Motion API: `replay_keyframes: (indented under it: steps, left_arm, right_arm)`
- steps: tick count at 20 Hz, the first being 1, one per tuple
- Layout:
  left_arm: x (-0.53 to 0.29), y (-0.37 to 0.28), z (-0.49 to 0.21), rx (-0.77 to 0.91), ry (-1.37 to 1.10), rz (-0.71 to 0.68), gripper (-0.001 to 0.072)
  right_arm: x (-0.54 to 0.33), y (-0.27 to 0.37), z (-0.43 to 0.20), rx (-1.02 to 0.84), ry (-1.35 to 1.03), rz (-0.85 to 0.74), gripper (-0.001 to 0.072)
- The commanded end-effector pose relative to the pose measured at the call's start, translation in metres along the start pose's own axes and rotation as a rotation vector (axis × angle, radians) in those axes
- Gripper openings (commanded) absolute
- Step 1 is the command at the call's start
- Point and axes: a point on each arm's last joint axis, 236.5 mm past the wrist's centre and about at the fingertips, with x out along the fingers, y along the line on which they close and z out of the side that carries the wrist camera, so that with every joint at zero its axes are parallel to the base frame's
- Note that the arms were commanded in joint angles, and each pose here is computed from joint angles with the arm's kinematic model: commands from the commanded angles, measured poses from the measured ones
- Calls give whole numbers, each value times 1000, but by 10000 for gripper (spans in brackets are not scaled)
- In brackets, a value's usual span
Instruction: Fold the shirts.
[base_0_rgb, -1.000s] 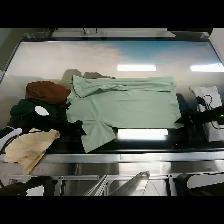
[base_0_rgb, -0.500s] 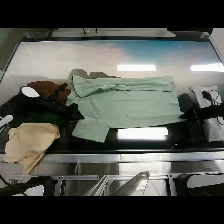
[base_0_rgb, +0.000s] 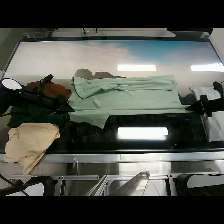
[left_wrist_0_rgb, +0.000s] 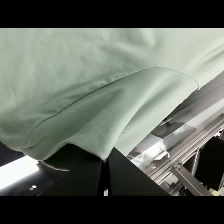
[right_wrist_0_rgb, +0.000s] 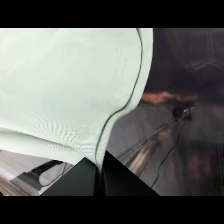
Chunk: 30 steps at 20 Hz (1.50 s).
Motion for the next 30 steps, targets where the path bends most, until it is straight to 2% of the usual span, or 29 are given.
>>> replay_keyframes:
  steps: [1,6,9,15,21,28,29,30]
  left_arm:
    - [-4,6,4,-2,-18,18,19]
    - [-33,-11,65,89,-156,39,21]
    - [-50,-20,111,133,-219,43,20]
    - [-34,-30,185,241,-253,46,20]
    - [3,-13,239,294,-283,56,19]
    - [24,3,256,306,-316,68,20]
    - [23,1,259,303,-333,62,21]
    - [22,-3,259,299,-336,45,24]
  right_arm:
    - [-2,7,14,3,-59,23,23]
    - [-17,58,77,-37,-328,237,24]
    - [-12,74,104,-61,-404,269,24]
    - [30,91,158,-121,-507,197,24]
    - [65,67,184,-89,-559,103,24]
    - [77,55,188,-156,-566,53,25]
    - [76,57,189,-169,-568,50,54]
    - [74,58,190,-178,-570,48,207]
